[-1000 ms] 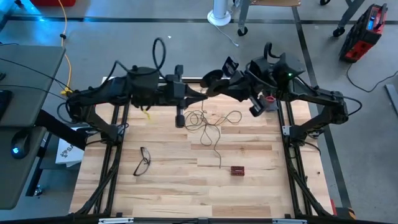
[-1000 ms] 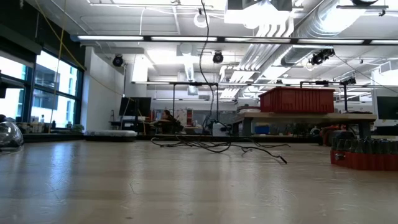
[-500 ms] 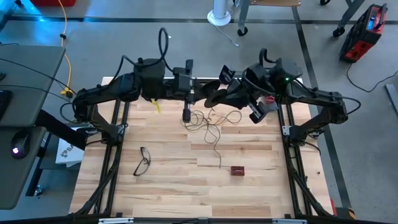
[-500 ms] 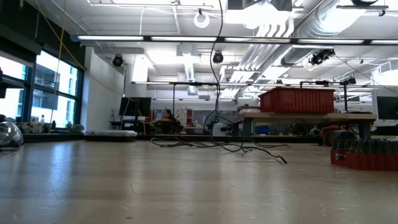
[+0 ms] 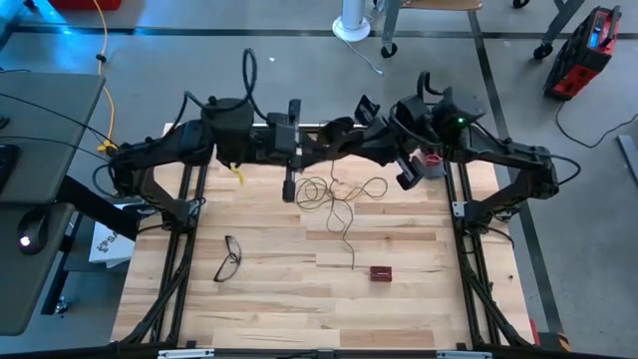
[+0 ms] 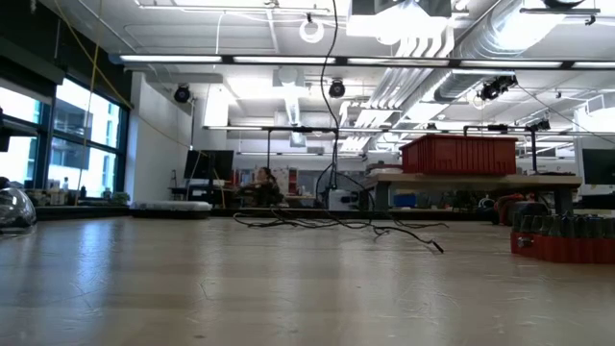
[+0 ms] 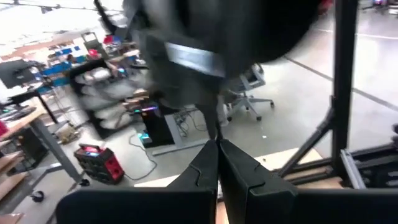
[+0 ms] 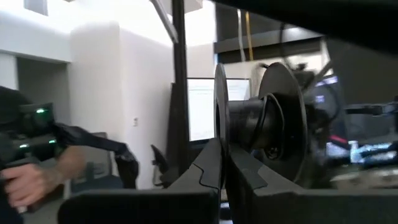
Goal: Coil cords
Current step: Coil the black wire into the spool
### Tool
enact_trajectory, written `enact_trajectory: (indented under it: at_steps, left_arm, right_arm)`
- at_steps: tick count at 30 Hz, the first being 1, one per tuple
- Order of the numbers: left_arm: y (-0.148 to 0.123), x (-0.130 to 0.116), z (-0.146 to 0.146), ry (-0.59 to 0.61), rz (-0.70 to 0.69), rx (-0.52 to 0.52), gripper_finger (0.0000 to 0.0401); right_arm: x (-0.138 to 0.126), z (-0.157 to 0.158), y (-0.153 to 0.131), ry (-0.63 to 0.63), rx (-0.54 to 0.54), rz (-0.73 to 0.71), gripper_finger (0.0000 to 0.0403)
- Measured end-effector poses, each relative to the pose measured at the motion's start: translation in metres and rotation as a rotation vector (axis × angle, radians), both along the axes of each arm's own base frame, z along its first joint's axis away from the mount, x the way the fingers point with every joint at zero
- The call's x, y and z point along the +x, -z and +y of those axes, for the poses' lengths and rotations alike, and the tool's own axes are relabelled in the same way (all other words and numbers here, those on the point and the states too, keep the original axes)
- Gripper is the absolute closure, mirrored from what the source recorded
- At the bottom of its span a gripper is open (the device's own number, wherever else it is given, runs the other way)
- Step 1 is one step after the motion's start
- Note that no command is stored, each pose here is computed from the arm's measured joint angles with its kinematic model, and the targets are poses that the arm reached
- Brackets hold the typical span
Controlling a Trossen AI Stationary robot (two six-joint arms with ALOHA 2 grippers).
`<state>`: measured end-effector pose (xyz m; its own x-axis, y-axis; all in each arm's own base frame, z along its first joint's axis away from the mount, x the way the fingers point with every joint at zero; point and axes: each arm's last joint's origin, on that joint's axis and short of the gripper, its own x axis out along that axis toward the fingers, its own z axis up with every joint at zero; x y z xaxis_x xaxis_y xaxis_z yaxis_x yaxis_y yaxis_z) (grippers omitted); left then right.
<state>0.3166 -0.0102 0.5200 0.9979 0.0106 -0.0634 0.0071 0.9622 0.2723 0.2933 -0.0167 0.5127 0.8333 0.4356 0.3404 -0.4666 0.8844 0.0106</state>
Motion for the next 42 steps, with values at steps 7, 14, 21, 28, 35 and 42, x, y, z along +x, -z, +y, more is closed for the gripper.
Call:
enact_trajectory:
  at_steps: [7,14,21,28,35,42]
  left_arm:
    - [0.005,0.004,-0.008,0.016,0.024,0.003,0.0401]
    - [0.001,-0.002,0.000,-0.064,0.021,0.068,0.0401]
    - [-0.003,-0.009,0.001,-0.070,0.012,0.071,0.0401]
    - [-0.010,-0.024,-0.004,-0.085,0.009,0.066,0.0401]
    - [-0.009,-0.027,-0.012,-0.075,0.021,0.055,0.0401]
    - [0.006,-0.013,-0.009,-0.094,0.112,0.067,0.0401]
  right_arm:
    - [0.001,-0.002,0.001,0.035,-0.021,0.004,0.0403]
    - [-0.001,0.000,0.002,-0.075,0.009,0.049,0.0403]
    - [-0.007,-0.003,0.004,-0.099,0.021,0.124,0.0403]
    - [-0.019,-0.014,0.000,-0.042,0.017,0.131,0.0403]
    - [-0.021,-0.025,0.001,-0.002,0.012,0.135,0.0403]
    - [-0.022,-0.025,-0.004,0.009,0.000,0.081,0.0403]
